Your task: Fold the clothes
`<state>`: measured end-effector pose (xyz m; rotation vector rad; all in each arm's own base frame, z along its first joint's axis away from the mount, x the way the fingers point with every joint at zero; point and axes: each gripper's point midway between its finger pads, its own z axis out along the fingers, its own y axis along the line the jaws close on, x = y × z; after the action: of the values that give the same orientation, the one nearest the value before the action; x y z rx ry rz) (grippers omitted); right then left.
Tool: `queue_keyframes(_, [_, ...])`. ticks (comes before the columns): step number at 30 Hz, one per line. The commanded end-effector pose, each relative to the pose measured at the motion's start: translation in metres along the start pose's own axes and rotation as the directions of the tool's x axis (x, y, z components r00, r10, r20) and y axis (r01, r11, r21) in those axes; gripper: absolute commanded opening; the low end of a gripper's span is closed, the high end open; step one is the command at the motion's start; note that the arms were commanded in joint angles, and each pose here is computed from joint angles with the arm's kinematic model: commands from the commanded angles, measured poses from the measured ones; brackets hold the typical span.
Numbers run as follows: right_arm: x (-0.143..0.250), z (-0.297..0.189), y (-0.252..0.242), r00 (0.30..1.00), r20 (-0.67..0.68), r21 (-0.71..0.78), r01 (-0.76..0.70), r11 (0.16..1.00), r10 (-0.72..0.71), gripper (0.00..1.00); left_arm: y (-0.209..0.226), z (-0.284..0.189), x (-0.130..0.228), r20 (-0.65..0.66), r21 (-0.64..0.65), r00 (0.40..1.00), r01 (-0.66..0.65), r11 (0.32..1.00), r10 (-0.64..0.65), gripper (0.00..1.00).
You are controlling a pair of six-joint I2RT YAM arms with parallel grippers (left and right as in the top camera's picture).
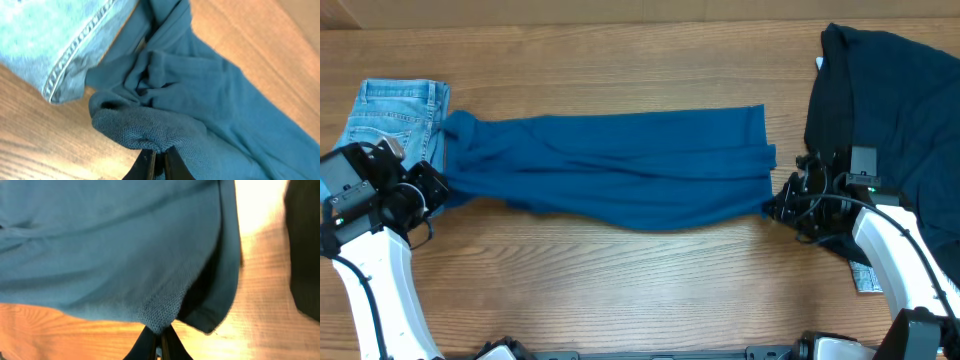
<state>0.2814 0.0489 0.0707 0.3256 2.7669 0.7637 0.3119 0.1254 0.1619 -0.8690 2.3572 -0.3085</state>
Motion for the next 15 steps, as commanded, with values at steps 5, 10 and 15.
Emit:
queue_keyframes(5, [-0.034, -0.011, 0.019, 0.987, 0.132, -0.064, 0.103, 0.993, -0.094, 0.04, -0.007, -0.014, -0.021, 0.072, 0.010, 0.997, -0.012, 1.000, 0.011, 0.09])
queue_keyframes(10, [-0.048, -0.014, 0.022, 0.974, 0.191, -0.066, 0.139, 0.988, -0.124, 0.04, -0.007, -0.014, -0.021, 0.072, 0.010, 0.997, -0.013, 1.000, 0.012, 0.18])
queue_keyframes(15, [-0.059, -0.016, 0.023, 0.961, 0.235, -0.053, 0.163, 0.985, -0.146, 0.04, -0.006, -0.014, -0.021, 0.073, 0.004, 0.997, -0.013, 1.000, 0.013, 0.23])
